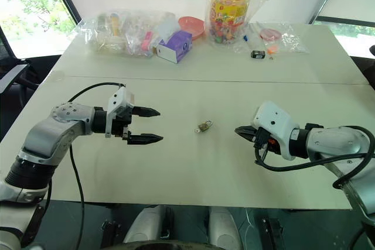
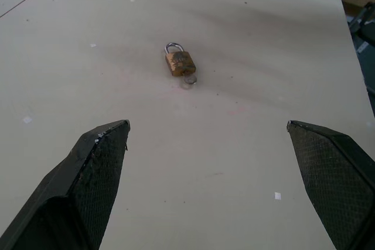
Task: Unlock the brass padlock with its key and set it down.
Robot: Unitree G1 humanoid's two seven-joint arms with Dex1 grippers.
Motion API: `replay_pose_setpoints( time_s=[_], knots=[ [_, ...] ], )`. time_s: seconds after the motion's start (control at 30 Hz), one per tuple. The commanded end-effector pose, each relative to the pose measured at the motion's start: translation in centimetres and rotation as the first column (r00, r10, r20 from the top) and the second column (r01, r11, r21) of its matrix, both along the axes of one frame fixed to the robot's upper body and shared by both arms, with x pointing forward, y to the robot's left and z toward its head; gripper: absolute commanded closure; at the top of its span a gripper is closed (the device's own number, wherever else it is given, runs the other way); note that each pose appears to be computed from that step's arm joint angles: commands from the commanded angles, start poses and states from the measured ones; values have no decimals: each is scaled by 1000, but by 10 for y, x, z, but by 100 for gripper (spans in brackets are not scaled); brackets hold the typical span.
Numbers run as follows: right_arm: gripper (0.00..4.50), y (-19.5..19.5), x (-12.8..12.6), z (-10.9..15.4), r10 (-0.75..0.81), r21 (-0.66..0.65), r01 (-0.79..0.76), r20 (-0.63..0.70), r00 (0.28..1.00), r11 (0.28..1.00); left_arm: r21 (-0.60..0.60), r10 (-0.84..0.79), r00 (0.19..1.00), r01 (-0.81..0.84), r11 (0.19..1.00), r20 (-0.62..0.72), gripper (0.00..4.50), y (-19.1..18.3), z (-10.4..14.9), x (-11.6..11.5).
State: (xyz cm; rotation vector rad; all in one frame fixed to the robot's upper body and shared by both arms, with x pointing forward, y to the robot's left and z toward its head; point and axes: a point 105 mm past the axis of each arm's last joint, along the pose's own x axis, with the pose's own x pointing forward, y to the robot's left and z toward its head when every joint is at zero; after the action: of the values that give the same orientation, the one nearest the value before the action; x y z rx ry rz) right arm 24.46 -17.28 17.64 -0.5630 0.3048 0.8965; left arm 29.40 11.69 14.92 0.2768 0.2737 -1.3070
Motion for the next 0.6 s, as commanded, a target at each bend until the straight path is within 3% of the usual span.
replay_pose_setpoints(
  time_s=[0.03,0.17,0.6],
  knots=[
    [450,6,-1,3,19,-10,-19,23,1000,1000,-18,-8,999,9,1000,53,3,-1,13,1],
    [450,7,-3,0,17,-4,-17,19,1000,1000,-62,-6,1000,8,998,30,3,-5,18,-1],
    [450,14,1,-6,29,41,-30,13,999,999,-50,17,999,-15,999,44,3,-5,15,3]
  ],
)
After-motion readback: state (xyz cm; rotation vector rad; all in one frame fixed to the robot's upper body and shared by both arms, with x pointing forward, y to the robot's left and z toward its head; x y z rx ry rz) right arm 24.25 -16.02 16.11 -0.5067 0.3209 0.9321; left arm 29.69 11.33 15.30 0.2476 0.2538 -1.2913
